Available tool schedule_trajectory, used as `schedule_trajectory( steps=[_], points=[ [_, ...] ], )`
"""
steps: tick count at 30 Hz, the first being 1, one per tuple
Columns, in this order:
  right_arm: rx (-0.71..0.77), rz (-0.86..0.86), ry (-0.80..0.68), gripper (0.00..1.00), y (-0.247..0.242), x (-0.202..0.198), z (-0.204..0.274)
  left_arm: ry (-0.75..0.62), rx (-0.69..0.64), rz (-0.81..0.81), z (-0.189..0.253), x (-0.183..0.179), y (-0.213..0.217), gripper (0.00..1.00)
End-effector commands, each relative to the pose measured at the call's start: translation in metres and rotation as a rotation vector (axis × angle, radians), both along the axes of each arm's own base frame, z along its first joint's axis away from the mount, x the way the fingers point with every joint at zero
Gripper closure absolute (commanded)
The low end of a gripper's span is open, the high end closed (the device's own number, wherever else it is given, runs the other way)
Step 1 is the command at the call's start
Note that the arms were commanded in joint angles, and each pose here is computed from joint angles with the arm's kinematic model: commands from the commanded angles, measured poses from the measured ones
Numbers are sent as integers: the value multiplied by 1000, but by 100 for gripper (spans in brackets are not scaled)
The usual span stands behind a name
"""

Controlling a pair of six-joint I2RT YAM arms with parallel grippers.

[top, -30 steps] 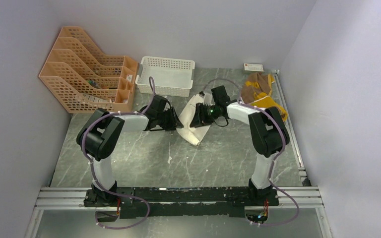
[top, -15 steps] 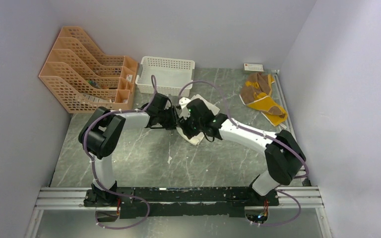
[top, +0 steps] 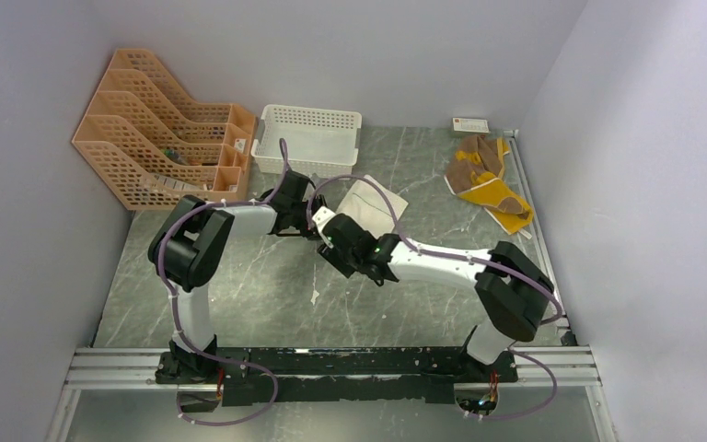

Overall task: Roll the towels
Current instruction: Roll the towel at the center of the board.

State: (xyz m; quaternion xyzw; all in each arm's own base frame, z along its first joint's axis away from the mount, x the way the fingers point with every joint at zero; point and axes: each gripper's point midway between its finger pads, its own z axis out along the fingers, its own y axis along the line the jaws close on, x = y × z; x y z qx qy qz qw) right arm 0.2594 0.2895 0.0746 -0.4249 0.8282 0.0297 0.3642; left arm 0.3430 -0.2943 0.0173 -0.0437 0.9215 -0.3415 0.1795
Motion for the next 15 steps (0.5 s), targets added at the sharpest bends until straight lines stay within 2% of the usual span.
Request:
schedule_trajectory(
  steps=[1,15],
  points=[
    [-80,-37,-50,49,-4,13,-14,109,130,3,-47,-20,25,57],
    [-144,6,-44,51,0,19,-46,146,102,-21,-53,-25,25,56]
  ],
)
